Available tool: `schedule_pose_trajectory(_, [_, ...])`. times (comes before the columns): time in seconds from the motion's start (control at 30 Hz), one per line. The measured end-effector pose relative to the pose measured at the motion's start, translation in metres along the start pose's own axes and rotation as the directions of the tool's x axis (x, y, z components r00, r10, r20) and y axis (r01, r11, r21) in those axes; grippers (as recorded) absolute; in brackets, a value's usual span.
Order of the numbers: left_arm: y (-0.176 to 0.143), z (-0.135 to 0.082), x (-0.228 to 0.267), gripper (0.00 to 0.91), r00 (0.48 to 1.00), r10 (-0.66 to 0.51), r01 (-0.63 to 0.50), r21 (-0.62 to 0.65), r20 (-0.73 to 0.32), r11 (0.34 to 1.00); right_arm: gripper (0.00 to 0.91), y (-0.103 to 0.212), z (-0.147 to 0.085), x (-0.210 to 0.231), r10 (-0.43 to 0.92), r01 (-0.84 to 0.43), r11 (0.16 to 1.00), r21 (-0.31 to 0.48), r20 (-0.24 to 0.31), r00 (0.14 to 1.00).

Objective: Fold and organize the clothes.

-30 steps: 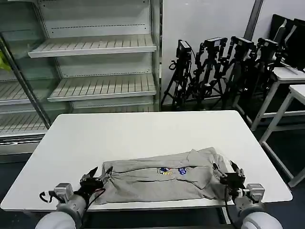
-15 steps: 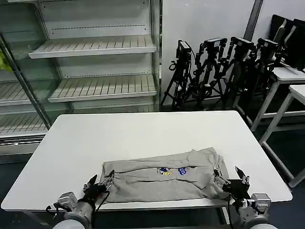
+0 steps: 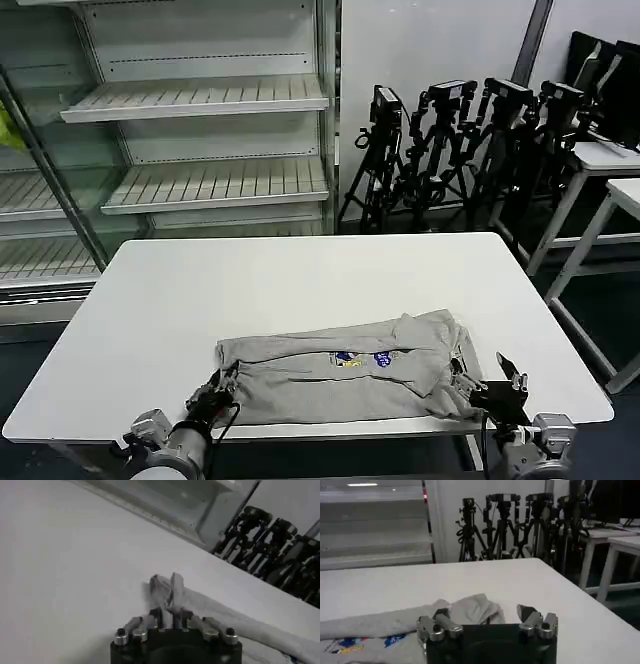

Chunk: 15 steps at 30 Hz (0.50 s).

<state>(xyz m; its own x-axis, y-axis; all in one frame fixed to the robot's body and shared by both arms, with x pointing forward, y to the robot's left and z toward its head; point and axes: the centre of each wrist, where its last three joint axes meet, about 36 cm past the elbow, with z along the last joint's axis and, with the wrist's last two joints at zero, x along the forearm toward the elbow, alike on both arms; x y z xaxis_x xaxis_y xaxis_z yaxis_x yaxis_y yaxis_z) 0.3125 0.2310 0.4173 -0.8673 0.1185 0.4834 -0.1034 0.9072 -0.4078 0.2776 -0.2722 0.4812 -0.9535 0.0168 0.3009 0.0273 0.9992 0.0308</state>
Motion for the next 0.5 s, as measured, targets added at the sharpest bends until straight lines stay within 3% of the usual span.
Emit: schedule_pose_trajectory(0.5, [0.019,-0.027,0.015,0.020,0.999,0.026,-0.028,0.145,0.019,0.989,0.907,0.002,-0.004,0.004,0.003,-0.002,1.000,-0.010,0.011,1.000])
